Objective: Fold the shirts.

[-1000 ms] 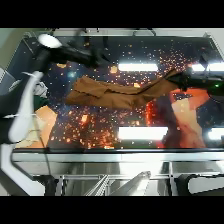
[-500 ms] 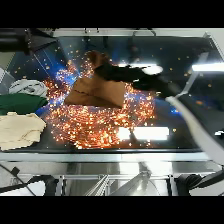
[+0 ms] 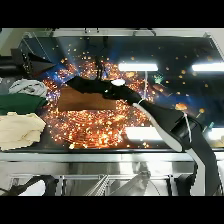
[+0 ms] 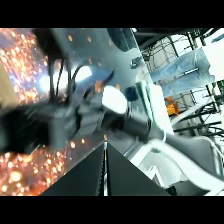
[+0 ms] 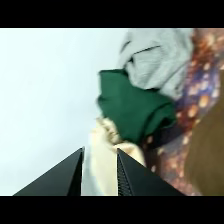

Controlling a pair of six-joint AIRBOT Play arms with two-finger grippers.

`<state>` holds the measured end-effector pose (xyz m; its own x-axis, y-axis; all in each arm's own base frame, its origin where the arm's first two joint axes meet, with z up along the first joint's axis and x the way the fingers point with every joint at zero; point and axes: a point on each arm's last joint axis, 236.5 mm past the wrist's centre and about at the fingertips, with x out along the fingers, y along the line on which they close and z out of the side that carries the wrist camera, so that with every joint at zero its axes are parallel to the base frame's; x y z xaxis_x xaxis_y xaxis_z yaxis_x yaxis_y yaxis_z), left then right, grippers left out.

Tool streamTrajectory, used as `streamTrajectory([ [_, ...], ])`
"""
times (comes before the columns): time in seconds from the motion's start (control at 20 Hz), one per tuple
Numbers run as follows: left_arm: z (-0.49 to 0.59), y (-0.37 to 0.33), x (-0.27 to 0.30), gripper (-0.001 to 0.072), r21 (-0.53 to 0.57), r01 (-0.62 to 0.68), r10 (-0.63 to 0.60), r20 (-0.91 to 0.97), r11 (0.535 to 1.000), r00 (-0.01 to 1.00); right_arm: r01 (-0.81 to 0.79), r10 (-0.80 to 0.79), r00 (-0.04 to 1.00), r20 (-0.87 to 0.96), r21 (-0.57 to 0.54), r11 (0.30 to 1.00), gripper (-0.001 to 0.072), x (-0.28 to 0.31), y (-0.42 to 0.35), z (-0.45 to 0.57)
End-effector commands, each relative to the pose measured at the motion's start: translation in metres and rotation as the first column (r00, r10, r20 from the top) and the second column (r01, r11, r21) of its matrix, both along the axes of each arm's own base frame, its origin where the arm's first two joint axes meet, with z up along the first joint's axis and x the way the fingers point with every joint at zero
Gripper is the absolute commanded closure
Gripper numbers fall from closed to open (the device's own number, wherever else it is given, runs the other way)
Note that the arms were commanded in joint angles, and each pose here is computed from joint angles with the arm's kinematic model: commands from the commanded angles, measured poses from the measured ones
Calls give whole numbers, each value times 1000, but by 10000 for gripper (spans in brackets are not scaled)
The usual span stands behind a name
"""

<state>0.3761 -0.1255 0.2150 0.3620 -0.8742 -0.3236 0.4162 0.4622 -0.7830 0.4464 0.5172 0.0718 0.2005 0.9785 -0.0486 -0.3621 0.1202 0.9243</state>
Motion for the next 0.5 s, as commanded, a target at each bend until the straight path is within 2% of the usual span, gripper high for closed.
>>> streamTrajectory([
  [0.0,2,-4,-19,688,9,17,-17,20,1000,1000,-215,219,976,-3,178,960,472,-16,-54,51],
  [0.1,12,-8,-31,688,21,38,-39,47,999,998,-298,303,953,17,235,925,495,-23,-94,81],
  [0.15,17,-9,-35,688,27,38,-40,65,999,997,-339,339,940,40,233,912,589,-30,-109,94],
  [0.25,28,-12,-43,688,38,37,-41,98,999,994,-399,393,917,68,143,906,609,-47,-126,105],
  [0.35,36,-13,-51,688,53,32,-39,131,998,991,-457,458,887,63,-29,889,610,-75,-134,106],
  [0.4,39,-13,-52,688,62,24,-33,144,998,989,-455,470,881,47,-185,871,617,-87,-140,95],
  [0.45,39,-13,-54,688,74,20,-31,148,997,989,-416,460,887,34,-372,830,694,-93,-152,80],
])
